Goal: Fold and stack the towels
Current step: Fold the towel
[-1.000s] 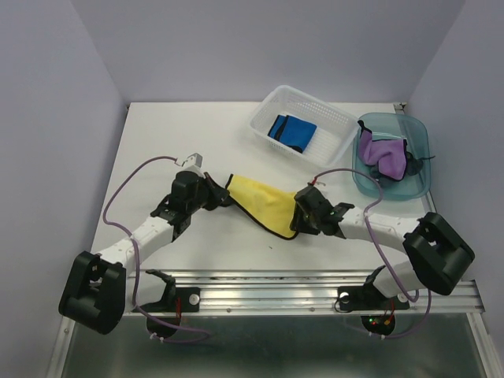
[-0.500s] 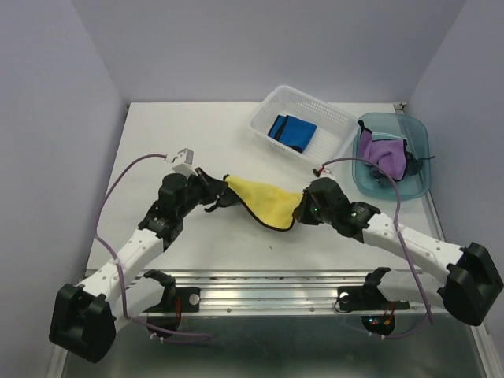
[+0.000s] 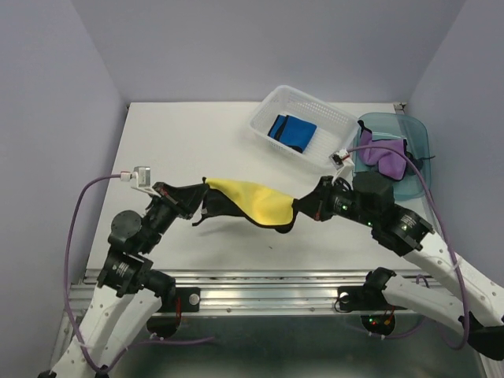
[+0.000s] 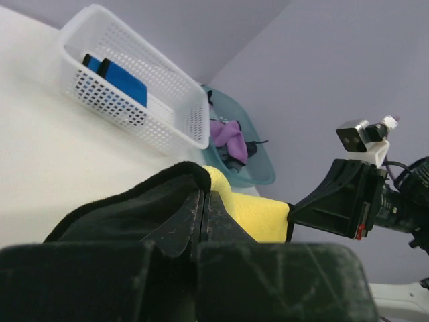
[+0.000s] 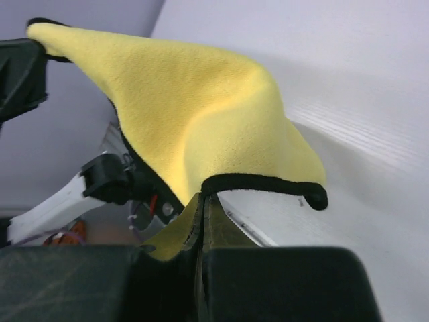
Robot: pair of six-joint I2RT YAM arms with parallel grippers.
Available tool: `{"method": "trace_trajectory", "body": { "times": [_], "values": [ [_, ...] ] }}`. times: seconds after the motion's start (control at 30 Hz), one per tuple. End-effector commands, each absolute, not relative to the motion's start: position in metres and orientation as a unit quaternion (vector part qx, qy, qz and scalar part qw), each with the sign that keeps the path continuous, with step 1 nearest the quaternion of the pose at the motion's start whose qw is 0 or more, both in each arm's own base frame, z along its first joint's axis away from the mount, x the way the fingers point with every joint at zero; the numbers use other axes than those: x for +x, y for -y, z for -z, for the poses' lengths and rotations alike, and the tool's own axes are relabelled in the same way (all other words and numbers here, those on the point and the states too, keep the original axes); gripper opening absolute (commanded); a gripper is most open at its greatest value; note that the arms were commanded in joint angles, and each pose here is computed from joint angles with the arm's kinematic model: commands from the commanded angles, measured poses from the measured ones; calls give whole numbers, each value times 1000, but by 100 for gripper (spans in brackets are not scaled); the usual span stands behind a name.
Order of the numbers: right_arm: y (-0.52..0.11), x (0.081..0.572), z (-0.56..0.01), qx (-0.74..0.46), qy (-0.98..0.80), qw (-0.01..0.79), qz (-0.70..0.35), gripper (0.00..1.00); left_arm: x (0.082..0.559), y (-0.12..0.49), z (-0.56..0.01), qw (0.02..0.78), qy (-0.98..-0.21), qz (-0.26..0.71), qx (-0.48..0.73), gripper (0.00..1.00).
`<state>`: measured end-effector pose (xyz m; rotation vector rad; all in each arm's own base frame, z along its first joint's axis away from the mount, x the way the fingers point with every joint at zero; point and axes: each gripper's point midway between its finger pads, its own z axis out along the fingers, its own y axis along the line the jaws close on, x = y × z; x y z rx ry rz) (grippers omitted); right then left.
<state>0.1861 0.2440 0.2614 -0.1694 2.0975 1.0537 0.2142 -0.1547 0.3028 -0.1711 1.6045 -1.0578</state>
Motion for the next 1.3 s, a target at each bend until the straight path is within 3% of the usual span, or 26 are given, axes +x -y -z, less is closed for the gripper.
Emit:
{"method": "trace_trajectory", "body": {
  "times": [0.0,0.2,0.5,0.67,0.87,1.27],
  "values": [
    [-253,137,-326,-133,-759,364,-523,1,173,154,-338,572,-648,502,-46,0],
    [-245,138,-313,-101,-773,361,-512,1,156,144,-336,568,-639,515,-66,0],
    [-225,227,-234,9,-851,414,-323,1,237,162,-241,506,-726,442,-143,0],
    [-224,276,-196,45,-862,385,-327,1,283,167,-186,467,-787,365,-171,0],
    [-214,320,-180,61,-870,381,-307,1,312,173,-172,462,-804,334,-167,0],
    [-184,333,-138,83,-897,351,-256,1,288,181,-117,406,-831,345,-160,0]
  ]
}}
